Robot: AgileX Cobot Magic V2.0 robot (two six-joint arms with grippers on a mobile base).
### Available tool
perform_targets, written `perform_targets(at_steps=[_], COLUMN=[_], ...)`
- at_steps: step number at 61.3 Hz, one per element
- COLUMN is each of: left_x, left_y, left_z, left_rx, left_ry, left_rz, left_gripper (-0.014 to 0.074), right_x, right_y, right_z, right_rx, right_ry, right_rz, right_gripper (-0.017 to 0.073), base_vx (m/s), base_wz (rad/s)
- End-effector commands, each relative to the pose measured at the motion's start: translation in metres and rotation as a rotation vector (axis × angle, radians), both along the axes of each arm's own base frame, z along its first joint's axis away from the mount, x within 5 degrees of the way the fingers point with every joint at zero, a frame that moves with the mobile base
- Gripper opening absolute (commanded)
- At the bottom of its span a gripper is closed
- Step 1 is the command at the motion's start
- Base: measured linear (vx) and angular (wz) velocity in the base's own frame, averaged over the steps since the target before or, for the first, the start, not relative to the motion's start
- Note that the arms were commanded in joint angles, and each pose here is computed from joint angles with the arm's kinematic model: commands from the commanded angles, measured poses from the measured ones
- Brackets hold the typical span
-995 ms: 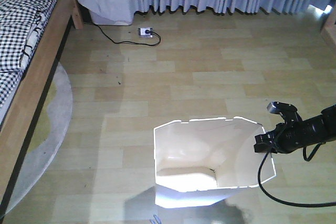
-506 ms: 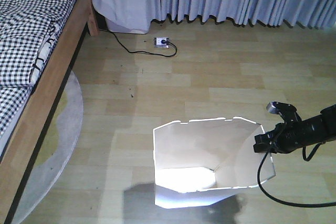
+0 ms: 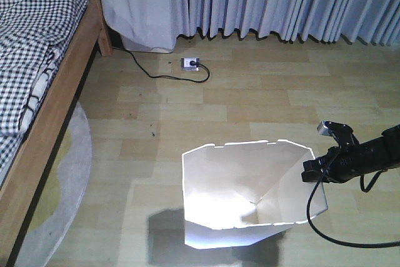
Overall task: Move trash bin to bedside with robot
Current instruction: 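Drive toward the bed, dragging the bin with the right gripper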
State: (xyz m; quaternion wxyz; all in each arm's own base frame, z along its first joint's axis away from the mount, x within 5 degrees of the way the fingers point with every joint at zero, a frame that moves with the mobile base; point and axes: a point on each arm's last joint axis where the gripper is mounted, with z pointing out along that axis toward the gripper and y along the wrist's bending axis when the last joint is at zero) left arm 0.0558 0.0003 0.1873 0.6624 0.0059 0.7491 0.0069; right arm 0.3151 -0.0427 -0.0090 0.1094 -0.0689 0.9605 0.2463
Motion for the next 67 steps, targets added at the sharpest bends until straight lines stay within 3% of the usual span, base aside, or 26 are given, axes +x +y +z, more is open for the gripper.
perform_targets(at_steps=[1, 67], left_x=[0.0003, 0.0003], left_y=[-0.0003, -0.0003], left_z=[0.0006, 0.0006], left_rx=[-0.004, -0.004], left_ry=[-0.063, -0.063], left_rz=[-0.004, -0.004], left_gripper=[-0.0006, -0.0006], right_x=[0.0100, 0.0100], right_y=[0.0112, 0.0112], right_z=[0.0341, 0.0341], right_rx=[0.195, 0.195], right_ry=[-0.066, -0.066], right_rz=[-0.003, -0.002], right_gripper=[-0.0005, -0.0005], base_vx=[0.27, 0.25], base_wz=[-0.03, 0.02])
